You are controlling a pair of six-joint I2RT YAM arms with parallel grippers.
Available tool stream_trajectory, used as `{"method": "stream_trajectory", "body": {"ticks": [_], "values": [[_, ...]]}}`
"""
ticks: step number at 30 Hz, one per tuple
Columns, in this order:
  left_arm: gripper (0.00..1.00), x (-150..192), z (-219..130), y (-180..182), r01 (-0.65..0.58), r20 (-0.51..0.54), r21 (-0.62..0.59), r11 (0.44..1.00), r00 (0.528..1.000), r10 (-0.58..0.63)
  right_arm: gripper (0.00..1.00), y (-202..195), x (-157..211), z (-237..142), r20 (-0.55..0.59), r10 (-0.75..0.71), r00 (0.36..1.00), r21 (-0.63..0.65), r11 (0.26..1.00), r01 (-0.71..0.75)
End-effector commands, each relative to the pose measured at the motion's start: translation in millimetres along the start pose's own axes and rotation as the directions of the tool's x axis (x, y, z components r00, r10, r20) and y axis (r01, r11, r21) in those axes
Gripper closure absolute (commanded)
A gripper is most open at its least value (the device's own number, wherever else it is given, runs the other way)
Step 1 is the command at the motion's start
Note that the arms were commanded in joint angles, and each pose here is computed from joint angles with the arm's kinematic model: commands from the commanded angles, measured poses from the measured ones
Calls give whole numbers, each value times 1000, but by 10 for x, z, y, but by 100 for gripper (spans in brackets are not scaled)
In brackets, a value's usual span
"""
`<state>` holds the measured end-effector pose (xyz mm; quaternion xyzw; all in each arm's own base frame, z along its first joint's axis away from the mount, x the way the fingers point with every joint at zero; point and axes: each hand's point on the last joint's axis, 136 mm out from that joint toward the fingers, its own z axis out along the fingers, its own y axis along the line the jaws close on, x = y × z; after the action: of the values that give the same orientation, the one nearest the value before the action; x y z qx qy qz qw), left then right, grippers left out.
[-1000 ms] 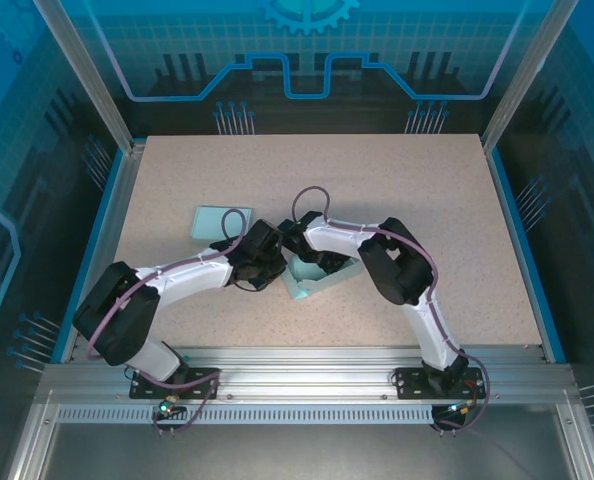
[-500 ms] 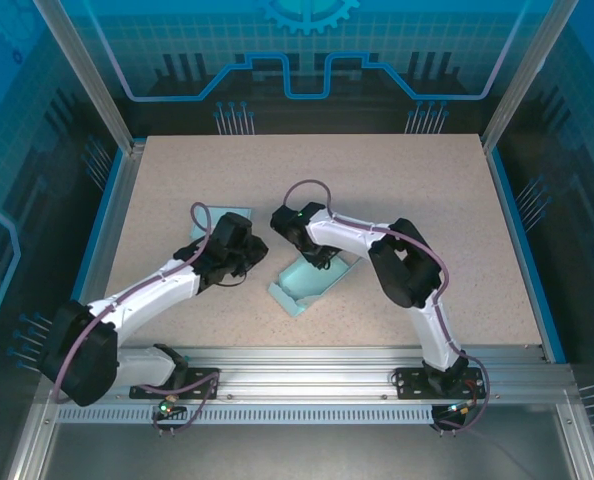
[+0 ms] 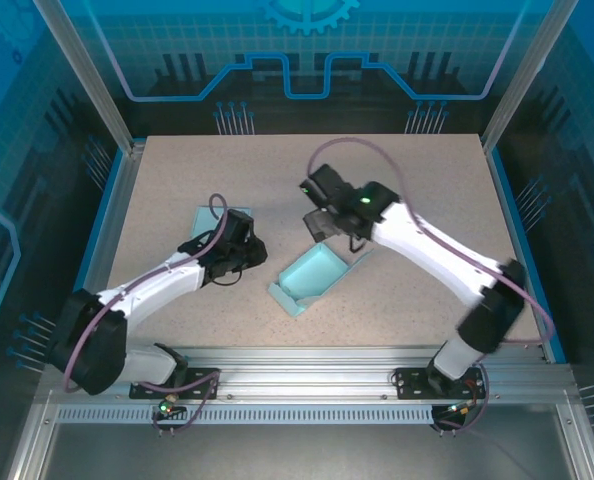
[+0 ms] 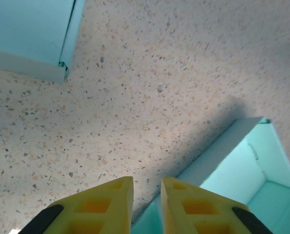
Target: Fold the paper box
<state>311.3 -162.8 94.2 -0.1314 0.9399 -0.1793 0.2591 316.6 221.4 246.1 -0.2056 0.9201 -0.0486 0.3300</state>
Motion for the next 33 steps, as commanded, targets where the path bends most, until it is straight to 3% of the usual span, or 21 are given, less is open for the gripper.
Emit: {"method": "stream_trajectory", "body": {"ticks": [1, 4, 8, 13, 17, 24, 33], "values": [[79, 74, 123, -4, -107, -65, -9, 994, 992, 106, 10, -153, 360, -261, -13, 124, 992, -36, 992, -125], [79, 121, 221, -23, -140, -94, -18, 990, 986, 138, 9, -338, 740, -462, -18, 239, 971, -46, 970, -239], [80, 206, 318, -37, -164, -130, -23, 986, 978, 160, 16, -465, 1294, -577, -78, 363, 929, -55, 928, -368], [80, 356, 395, -1, -158, -182, -32, 987, 972, 150, 27, -231, 1729, -372, -213, 447, 869, -138, 866, -480], [80, 464, 435, 2, -135, -204, -21, 991, 971, 128, 38, 206, 1898, 23, -323, 436, 840, -266, 810, -523], [80, 627, 495, -117, -91, -230, 23, 996, 969, 94, 54, 339, 1635, 535, -296, 505, 810, -353, 730, -585], [80, 769, 474, -374, -6, -257, 104, 995, 966, 32, 55, 85, 1162, 1056, -252, 518, 817, -366, 731, -576]]}}
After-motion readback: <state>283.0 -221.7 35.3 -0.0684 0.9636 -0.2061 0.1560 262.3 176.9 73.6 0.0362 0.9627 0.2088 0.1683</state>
